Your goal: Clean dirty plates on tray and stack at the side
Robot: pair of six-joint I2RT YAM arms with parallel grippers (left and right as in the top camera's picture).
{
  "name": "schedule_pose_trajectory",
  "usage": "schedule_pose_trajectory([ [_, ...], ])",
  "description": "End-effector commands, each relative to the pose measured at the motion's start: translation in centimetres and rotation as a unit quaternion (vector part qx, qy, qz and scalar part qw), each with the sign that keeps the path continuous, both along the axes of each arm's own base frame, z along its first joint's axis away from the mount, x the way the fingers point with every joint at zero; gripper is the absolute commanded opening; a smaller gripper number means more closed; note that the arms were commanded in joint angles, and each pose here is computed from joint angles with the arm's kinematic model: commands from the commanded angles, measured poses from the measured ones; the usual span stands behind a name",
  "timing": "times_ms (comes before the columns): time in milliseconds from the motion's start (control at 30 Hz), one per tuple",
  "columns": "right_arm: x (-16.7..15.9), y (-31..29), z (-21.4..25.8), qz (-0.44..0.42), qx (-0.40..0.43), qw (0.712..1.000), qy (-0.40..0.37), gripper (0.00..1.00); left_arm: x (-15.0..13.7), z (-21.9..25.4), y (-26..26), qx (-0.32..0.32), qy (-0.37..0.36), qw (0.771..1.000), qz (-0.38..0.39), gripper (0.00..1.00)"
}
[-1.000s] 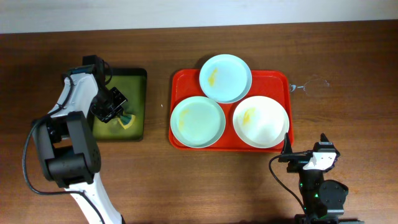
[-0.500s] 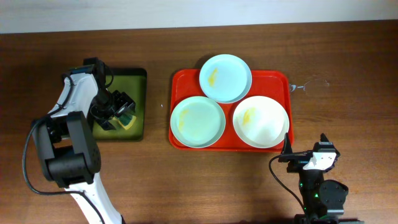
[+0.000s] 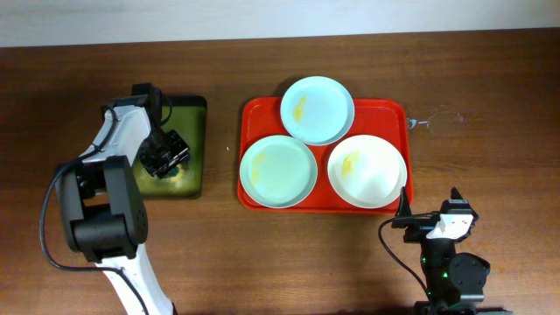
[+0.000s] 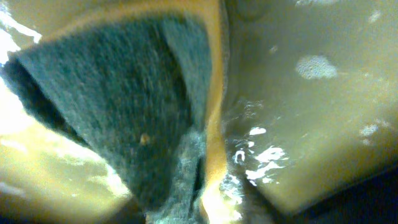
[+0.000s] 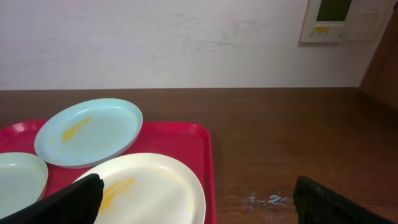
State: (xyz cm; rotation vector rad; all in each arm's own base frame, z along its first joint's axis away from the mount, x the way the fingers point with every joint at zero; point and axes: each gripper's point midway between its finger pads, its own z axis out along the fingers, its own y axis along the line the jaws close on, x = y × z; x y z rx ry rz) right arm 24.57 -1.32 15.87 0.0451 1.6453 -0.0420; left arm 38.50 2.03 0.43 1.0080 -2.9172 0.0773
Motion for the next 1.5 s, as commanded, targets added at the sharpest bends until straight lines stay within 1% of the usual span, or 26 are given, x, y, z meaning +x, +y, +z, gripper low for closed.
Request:
schedule_pose_trajectory([
  [0, 0.0, 0.0, -0.3, -0.002, 0.002, 1.000, 0.002, 0.98, 1.1, -0.5, 2.7, 0.074, -0.018, 0.997, 0.000, 0.99],
  [100, 0.0, 0.0, -0.3, -0.002, 0.002, 1.000, 0.002, 0.99, 1.8, -0.5, 3.0, 0.081, -0.034, 0.996, 0.001, 1.00],
  [167, 0.0, 0.0, -0.3, -0.002, 0.002, 1.000, 0.002, 0.98, 1.8, -0.5, 3.0, 0.081, -0.034, 0.996, 0.001, 0.61],
  [233, 0.0, 0.0, -0.3, -0.002, 0.002, 1.000, 0.002, 0.98, 1.8, -0.5, 3.0, 0.081, -0.034, 0.996, 0.001, 0.13],
  [267, 0.0, 0.0, -0.3, -0.002, 0.002, 1.000, 0.002, 0.98, 1.8, -0.5, 2.9, 0.081, -0.034, 0.996, 0.001, 0.00],
  [367, 0.0, 0.0, -0.3, -0.002, 0.002, 1.000, 0.002, 0.98, 1.9, 1.3, 2.9, 0.079, -0.030, 0.996, 0.001, 0.00],
  [433, 0.0, 0.0, -0.3, -0.002, 0.002, 1.000, 0.002, 0.98, 2.6, 3.9, 3.0, 0.080, -0.041, 0.996, 0.002, 0.00],
  [467, 0.0, 0.0, -0.3, -0.002, 0.002, 1.000, 0.002, 0.98, 3.1, 6.4, 3.0, 0.081, -0.053, 0.995, 0.002, 0.00],
  [533, 0.0, 0.0, -0.3, -0.002, 0.002, 1.000, 0.002, 0.98, 3.7, 9.7, 3.0, 0.083, -0.075, 0.994, 0.004, 0.00],
  [567, 0.0, 0.0, -0.3, -0.002, 0.002, 1.000, 0.002, 0.98, 3.8, 10.2, 3.1, 0.083, -0.082, 0.993, 0.005, 0.00],
  [633, 0.0, 0.0, -0.3, -0.002, 0.002, 1.000, 0.002, 0.98, 4.0, 9.5, 3.0, 0.084, -0.084, 0.993, 0.004, 0.00],
  [700, 0.0, 0.0, -0.3, -0.002, 0.002, 1.000, 0.002, 0.98, 3.4, 6.7, 2.9, 0.084, -0.077, 0.993, 0.002, 0.00],
  [767, 0.0, 0.0, -0.3, -0.002, 0.002, 1.000, 0.002, 0.98, 1.7, 3.6, 2.9, 0.083, -0.054, 0.995, 0.002, 0.00],
  [800, 0.0, 0.0, -0.3, -0.002, 0.002, 1.000, 0.002, 0.98, 1.5, 3.8, 2.9, 0.082, -0.049, 0.995, -0.001, 0.00],
  [833, 0.0, 0.0, -0.3, -0.002, 0.002, 1.000, 0.002, 0.98, 2.0, 5.5, 2.7, 0.065, -0.062, 0.996, -0.016, 0.00],
  [867, 0.0, 0.0, -0.3, -0.002, 0.002, 1.000, 0.002, 0.98, 2.7, 8.5, 2.2, 0.044, -0.089, 0.994, -0.036, 0.00],
  [900, 0.0, 0.0, -0.3, -0.002, 0.002, 1.000, 0.002, 0.98, 3.2, 12.4, 1.6, 0.030, -0.128, 0.990, -0.049, 0.00],
  [933, 0.0, 0.0, -0.3, -0.002, 0.002, 1.000, 0.002, 0.98, 3.3, 17.3, 0.0, 0.015, -0.190, 0.978, -0.082, 0.00],
  [967, 0.0, 0.0, -0.3, -0.002, 0.002, 1.000, 0.002, 0.98, 2.8, 20.2, -1.2, 0.019, -0.228, 0.968, -0.103, 0.00],
  [1033, 0.0, 0.0, -0.3, -0.002, 0.002, 1.000, 0.002, 0.98, 2.1, 22.5, -3.8, 0.017, -0.254, 0.957, -0.141, 0.00],
  [1067, 0.0, 0.0, -0.3, -0.002, 0.002, 1.000, 0.002, 0.98, 1.9, 22.4, -5.0, 0.013, -0.253, 0.955, -0.156, 0.00],
  [1100, 0.0, 0.0, -0.3, -0.002, 0.002, 1.000, 0.002, 0.98, 1.6, 21.1, -7.5, 0.003, -0.239, 0.953, -0.186, 0.00],
  [1200, 0.0, 0.0, -0.3, -0.002, 0.002, 1.000, 0.002, 0.98, 0.9, 15.8, -14.1, -0.020, -0.206, 0.948, -0.241, 0.00],
  [1267, 0.0, 0.0, -0.3, -0.002, 0.002, 1.000, 0.002, 0.98, 0.1, 11.5, -19.0, -0.031, -0.190, 0.935, -0.297, 0.00],
  [1367, 0.0, 0.0, -0.3, -0.002, 0.002, 1.000, 0.002, 0.99, -1.0, 5.8, -24.4, -0.035, -0.167, 0.918, -0.357, 0.00],
  [1467, 0.0, 0.0, -0.3, -0.002, 0.002, 1.000, 0.002, 0.98, -1.3, 3.3, -26.4, -0.032, -0.158, 0.912, -0.378, 0.00],
])
